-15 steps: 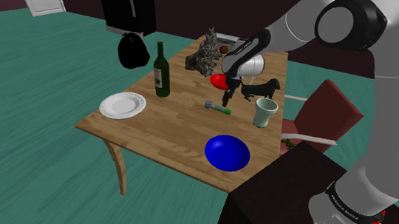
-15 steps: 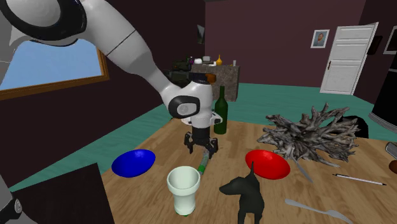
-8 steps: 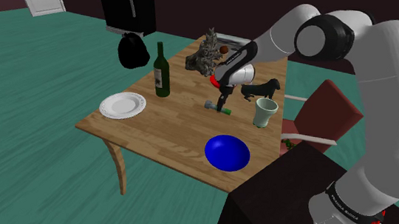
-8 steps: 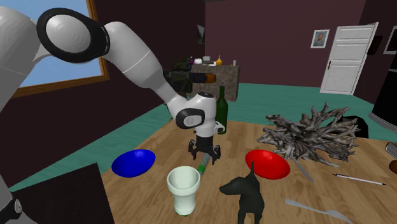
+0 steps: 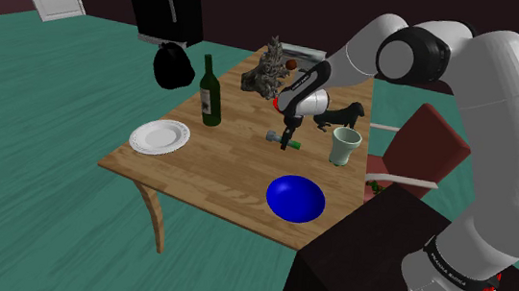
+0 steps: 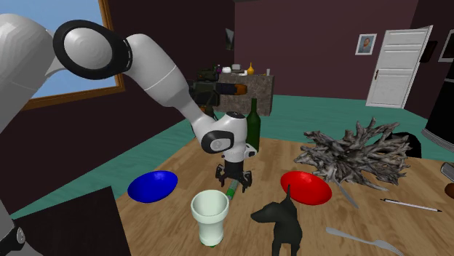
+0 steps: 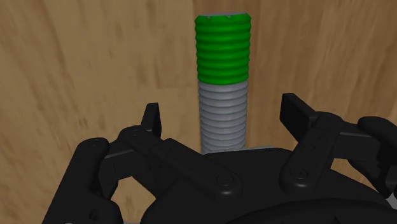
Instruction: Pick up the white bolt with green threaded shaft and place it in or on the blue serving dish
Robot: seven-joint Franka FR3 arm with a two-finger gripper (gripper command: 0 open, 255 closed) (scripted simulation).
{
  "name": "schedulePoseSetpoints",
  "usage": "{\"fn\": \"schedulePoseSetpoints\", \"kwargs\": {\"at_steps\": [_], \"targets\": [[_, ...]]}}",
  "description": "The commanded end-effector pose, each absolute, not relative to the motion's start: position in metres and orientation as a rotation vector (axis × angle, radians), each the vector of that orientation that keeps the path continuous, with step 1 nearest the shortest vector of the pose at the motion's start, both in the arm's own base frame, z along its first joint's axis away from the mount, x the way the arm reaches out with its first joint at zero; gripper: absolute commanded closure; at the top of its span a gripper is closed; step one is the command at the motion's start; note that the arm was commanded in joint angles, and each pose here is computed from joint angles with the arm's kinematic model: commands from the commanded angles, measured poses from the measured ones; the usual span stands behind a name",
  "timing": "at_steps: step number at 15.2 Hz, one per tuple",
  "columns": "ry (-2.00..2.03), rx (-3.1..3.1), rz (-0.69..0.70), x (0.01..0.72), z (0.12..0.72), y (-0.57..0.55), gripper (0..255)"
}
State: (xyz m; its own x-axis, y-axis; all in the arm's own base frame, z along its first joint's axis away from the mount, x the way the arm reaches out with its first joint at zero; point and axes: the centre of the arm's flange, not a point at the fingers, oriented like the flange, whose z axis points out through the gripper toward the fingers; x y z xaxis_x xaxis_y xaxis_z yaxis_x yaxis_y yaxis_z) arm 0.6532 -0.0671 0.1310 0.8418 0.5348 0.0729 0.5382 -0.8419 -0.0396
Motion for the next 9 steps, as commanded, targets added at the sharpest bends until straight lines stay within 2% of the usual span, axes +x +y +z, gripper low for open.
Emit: {"fn": "schedulePoseSetpoints", "kwargs": {"at_steps": [1,3,4,9], "targets": [[-0.863,-2.959,-0.091,0.6533,0.1307,-0.067,0],[-0.863,-2.959,-0.091,0.6533,0.1307,-0.067,0],[-0.863,-2.959,-0.091,0.6532,0.1307,-0.067,255],[-0.863,-2.958,-0.091,0.6538,0.13,-0.0688,255]]}}
